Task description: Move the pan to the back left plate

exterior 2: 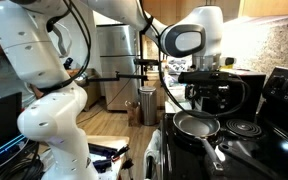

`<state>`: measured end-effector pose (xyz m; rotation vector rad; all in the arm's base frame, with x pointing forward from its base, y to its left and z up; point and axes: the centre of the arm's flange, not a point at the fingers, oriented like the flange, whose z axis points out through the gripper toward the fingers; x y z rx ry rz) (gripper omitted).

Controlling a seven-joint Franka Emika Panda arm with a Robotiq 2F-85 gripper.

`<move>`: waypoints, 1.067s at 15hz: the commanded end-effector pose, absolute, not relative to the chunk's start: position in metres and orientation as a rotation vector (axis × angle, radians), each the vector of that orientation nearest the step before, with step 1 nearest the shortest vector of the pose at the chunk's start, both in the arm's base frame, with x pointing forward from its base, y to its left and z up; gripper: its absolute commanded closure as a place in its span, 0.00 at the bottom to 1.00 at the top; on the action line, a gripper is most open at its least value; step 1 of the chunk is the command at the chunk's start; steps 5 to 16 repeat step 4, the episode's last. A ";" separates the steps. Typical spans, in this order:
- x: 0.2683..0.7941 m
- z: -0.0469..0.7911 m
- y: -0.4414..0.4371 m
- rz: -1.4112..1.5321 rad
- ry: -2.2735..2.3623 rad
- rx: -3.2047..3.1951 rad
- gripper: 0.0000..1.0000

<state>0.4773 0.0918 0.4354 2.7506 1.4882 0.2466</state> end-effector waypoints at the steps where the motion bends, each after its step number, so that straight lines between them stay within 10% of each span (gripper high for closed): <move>1: 0.477 0.436 0.093 0.247 1.468 2.763 0.00; 16: 0.477 0.436 0.093 0.247 1.448 2.774 0.00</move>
